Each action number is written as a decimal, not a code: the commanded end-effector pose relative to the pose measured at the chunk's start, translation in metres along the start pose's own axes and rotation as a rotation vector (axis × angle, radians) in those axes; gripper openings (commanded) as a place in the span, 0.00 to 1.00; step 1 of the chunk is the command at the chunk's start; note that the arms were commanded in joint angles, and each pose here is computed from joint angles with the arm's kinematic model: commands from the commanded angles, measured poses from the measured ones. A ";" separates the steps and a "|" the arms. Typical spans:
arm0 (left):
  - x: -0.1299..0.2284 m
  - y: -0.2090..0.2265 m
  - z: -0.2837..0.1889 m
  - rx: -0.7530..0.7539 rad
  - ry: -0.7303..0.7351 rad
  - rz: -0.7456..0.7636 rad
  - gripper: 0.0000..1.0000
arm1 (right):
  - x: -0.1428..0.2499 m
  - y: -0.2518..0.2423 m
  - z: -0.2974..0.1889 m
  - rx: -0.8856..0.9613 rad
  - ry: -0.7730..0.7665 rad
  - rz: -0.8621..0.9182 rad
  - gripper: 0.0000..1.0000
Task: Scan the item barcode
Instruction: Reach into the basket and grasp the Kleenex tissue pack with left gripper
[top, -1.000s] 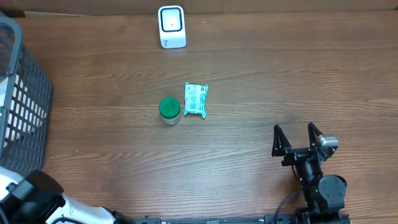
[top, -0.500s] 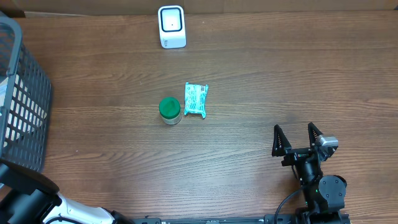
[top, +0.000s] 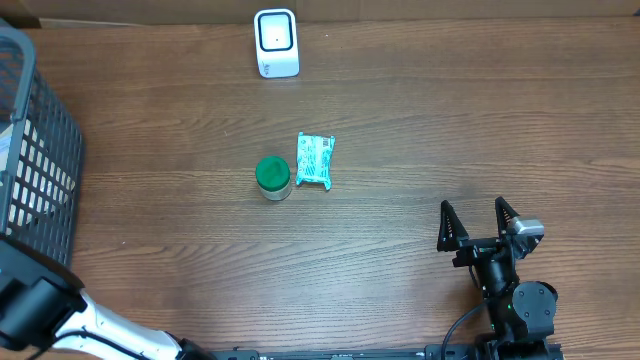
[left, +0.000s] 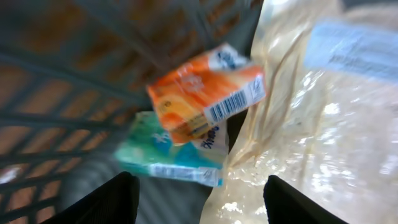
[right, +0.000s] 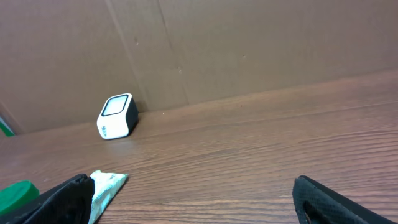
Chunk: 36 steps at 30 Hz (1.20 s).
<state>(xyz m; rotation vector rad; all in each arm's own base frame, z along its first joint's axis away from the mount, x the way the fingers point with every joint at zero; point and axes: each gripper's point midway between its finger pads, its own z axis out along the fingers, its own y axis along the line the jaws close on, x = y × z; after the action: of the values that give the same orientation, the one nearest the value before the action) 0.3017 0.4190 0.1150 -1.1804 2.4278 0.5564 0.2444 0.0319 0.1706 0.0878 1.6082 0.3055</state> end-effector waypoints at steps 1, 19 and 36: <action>0.019 0.005 0.031 -0.070 0.068 0.040 0.67 | 0.002 0.002 0.000 -0.010 -0.002 0.002 1.00; 0.037 0.007 0.059 -0.096 0.124 0.043 0.15 | 0.002 0.002 0.000 -0.010 -0.002 0.002 1.00; -0.036 0.023 -0.084 -0.077 -0.115 -0.176 0.04 | 0.002 0.002 0.000 -0.010 -0.002 0.002 1.00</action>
<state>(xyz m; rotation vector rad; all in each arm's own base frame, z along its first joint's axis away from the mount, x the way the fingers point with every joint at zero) 0.2837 0.4114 0.1096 -1.3298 2.4745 0.6013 0.2444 0.0321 0.1707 0.0872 1.6079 0.3062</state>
